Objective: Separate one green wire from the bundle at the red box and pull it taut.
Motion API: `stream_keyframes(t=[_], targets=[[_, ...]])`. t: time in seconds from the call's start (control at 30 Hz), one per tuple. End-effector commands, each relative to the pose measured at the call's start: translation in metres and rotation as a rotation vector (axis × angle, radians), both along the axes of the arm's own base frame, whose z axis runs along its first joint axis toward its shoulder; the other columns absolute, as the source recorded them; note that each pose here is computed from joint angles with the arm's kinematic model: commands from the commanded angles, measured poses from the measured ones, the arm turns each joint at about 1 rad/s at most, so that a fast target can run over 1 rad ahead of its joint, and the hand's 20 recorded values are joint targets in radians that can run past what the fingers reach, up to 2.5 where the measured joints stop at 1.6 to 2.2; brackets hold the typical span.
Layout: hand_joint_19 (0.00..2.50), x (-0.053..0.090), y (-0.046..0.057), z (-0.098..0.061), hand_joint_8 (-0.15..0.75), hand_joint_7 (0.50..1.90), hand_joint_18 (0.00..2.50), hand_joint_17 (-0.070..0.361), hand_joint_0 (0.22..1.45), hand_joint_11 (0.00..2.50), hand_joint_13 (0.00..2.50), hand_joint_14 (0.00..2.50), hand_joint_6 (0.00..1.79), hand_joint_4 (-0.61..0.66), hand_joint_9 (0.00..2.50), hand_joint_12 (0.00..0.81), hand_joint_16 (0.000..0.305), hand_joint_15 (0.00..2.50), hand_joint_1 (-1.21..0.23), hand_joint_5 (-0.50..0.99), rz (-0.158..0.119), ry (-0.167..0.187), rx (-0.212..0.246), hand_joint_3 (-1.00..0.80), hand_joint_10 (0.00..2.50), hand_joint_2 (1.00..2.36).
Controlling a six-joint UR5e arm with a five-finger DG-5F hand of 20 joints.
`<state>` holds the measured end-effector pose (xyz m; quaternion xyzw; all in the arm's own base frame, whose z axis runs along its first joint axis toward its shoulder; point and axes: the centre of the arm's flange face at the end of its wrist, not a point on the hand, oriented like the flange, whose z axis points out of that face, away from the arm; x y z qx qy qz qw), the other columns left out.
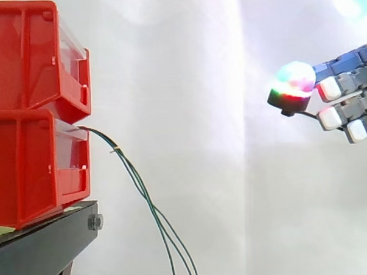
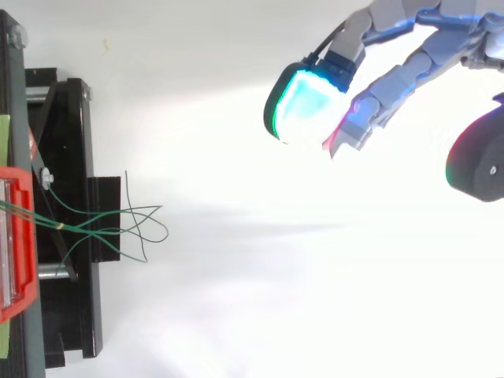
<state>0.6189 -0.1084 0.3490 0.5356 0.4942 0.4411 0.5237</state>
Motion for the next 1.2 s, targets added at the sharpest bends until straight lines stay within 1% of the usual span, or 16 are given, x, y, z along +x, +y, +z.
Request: stream_keyframes(t=[0.0, 0.17, 0.23, 0.3, 0.4, 0.43, 0.5, 0.57, 0.6, 0.67, 0.7, 0.77, 0.87, 0.93, 1.0, 1.17], targets=[[0.41, -0.001, -0.002, 0.000, 0.273, 0.77, 0.75, 0.104, 0.54, 0.41, 0.74, 0.01, 0.50, 0.25, 0.83, 0.379, 0.046, 0.28, -0.62, -0.18, -0.023, 0.006, -0.015, -0.47, 0.01, 1.00], [0.40, 0.000, -0.006, 0.000, 0.278, 0.78, 0.75, 0.102, 0.54, 0.42, 0.74, 0.01, 0.50, 0.25, 0.85, 0.373, 0.045, 0.29, -0.62, -0.18, -0.064, 0.000, -0.065, -0.47, 0.01, 1.00], [0.39, 0.002, -0.006, 0.002, 0.276, 0.78, 0.75, 0.101, 0.54, 0.43, 0.74, 0.01, 0.50, 0.25, 0.85, 0.374, 0.045, 0.29, -0.62, -0.18, -0.070, -0.006, -0.084, -0.46, 0.01, 1.00], [0.39, 0.005, -0.004, 0.004, 0.281, 0.78, 0.74, 0.101, 0.54, 0.43, 0.74, 0.01, 0.50, 0.25, 0.85, 0.374, 0.045, 0.29, -0.62, -0.18, -0.081, -0.026, -0.131, -0.47, 0.01, 1.00], [0.39, 0.007, 0.000, 0.004, 0.276, 0.78, 0.74, 0.101, 0.54, 0.44, 0.74, 0.01, 0.50, 0.25, 0.86, 0.374, 0.045, 0.28, -0.62, -0.18, -0.076, -0.033, -0.169, -0.46, 0.01, 1.00], [0.39, 0.009, 0.003, 0.005, 0.275, 0.78, 0.74, 0.101, 0.54, 0.44, 0.74, 0.01, 0.50, 0.25, 0.86, 0.373, 0.045, 0.29, -0.62, -0.18, -0.077, -0.041, -0.174, -0.47, 0.01, 1.00], [0.39, 0.009, 0.003, 0.005, 0.279, 0.78, 0.74, 0.101, 0.54, 0.44, 0.73, 0.01, 0.50, 0.25, 0.86, 0.373, 0.045, 0.29, -0.62, -0.18, -0.083, -0.045, -0.176, -0.46, 0.01, 1.00], [0.39, 0.010, 0.005, 0.005, 0.275, 0.78, 0.73, 0.101, 0.54, 0.44, 0.73, 0.01, 0.50, 0.25, 0.86, 0.373, 0.045, 0.29, -0.62, -0.18, -0.103, -0.045, -0.183, -0.46, 0.01, 1.00], [0.39, 0.012, 0.005, -0.004, 0.274, 0.77, 0.73, 0.101, 0.54, 0.45, 0.73, 0.01, 0.50, 0.25, 0.85, 0.373, 0.045, 0.29, -0.62, -0.18, -0.120, -0.028, -0.184, -0.47, 0.01, 1.00], [0.39, 0.015, 0.006, -0.012, 0.274, 0.77, 0.73, 0.101, 0.54, 0.45, 0.73, 0.01, 0.50, 0.25, 0.85, 0.373, 0.045, 0.29, -0.62, -0.18, -0.130, -0.018, -0.179, -0.46, 0.01, 1.00], [0.40, 0.020, 0.007, -0.025, 0.276, 0.78, 0.72, 0.100, 0.54, 0.44, 0.73, 0.01, 0.50, 0.26, 0.86, 0.374, 0.045, 0.29, -0.62, -0.18, -0.133, -0.009, -0.167, -0.46, 0.01, 1.00], [0.39, 0.021, 0.008, -0.028, 0.274, 0.78, 0.72, 0.101, 0.54, 0.45, 0.72, 0.01, 0.50, 0.25, 0.85, 0.373, 0.045, 0.29, -0.62, -0.18, -0.130, -0.010, -0.160, -0.46, 0.01, 1.00], [0.40, 0.027, 0.012, -0.031, 0.275, 0.78, 0.72, 0.101, 0.54, 0.45, 0.72, 0.01, 0.50, 0.25, 0.85, 0.375, 0.045, 0.29, -0.62, -0.18, -0.130, -0.034, -0.153, -0.46, 0.01, 1.00], [0.40, 0.029, 0.014, -0.029, 0.274, 0.78, 0.72, 0.102, 0.54, 0.44, 0.72, 0.01, 0.50, 0.25, 0.85, 0.373, 0.045, 0.29, -0.61, -0.18, -0.131, -0.047, -0.168, -0.46, 0.01, 1.00], [0.40, 0.032, 0.014, -0.026, 0.274, 0.78, 0.72, 0.102, 0.54, 0.44, 0.72, 0.01, 0.50, 0.25, 0.85, 0.375, 0.045, 0.29, -0.61, -0.18, -0.149, -0.073, -0.193, -0.46, 0.01, 1.00], [0.40, 0.033, 0.012, -0.025, 0.276, 0.78, 0.71, 0.102, 0.54, 0.44, 0.72, 0.01, 0.50, 0.25, 0.85, 0.376, 0.045, 0.29, -0.61, -0.18, -0.177, -0.087, -0.209, -0.46, 0.01, 1.00]])
